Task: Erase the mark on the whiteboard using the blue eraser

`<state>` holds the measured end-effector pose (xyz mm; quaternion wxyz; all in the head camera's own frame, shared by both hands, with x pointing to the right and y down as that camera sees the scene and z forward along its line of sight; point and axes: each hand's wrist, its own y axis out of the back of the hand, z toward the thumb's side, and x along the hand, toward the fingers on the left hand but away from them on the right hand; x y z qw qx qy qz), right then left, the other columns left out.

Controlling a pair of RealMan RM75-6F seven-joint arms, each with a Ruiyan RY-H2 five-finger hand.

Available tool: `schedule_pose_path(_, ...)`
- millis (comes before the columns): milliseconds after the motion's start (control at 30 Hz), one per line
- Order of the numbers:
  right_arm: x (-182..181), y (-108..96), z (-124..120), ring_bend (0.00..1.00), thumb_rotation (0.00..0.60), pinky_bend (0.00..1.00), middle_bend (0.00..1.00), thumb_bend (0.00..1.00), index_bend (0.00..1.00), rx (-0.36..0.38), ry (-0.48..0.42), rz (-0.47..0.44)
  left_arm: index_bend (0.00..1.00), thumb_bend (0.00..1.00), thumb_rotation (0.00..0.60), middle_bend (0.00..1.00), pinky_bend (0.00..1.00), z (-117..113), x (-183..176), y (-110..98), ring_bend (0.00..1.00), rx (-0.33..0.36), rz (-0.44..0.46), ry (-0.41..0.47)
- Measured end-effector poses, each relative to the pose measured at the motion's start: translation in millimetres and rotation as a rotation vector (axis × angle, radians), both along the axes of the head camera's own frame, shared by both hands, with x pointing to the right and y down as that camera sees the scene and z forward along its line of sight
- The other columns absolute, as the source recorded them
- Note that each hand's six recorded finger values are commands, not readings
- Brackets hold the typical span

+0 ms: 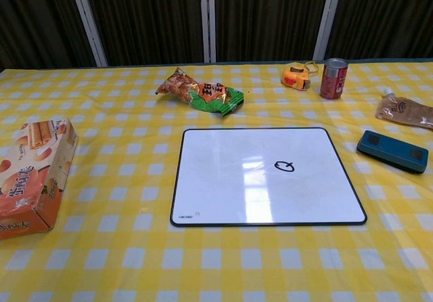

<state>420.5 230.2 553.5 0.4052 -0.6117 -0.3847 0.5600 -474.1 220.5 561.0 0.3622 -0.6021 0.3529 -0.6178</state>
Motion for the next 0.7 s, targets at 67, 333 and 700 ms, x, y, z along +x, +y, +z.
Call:
schedule_pose_path(67,-0.1,0.2,0.1,0.00,0.600,0.00,0.00,0.09,0.00,0.002,0.001,-0.001,0.00,0.15,0.600,0.00,0.00,-0.1,-0.3,0.1,0.00,0.000,-0.001,0.000)
schedule_pose_path(333,-0.8,1.4,3.2,0.00,0.600,0.00,0.00,0.09,0.00,-0.010,0.000,-0.002,0.00,0.15,0.600,0.00,0.00,-2.7,0.7,0.3,0.00,0.007,0.004,0.005)
schedule_pose_path(700,-5.5,0.0,8.6,0.00,0.600,0.00,0.00,0.09,0.02,0.003,-0.015,-0.016,0.00,0.15,0.600,0.00,0.00,-3.5,-2.4,0.5,0.00,0.009,-0.006,0.002)
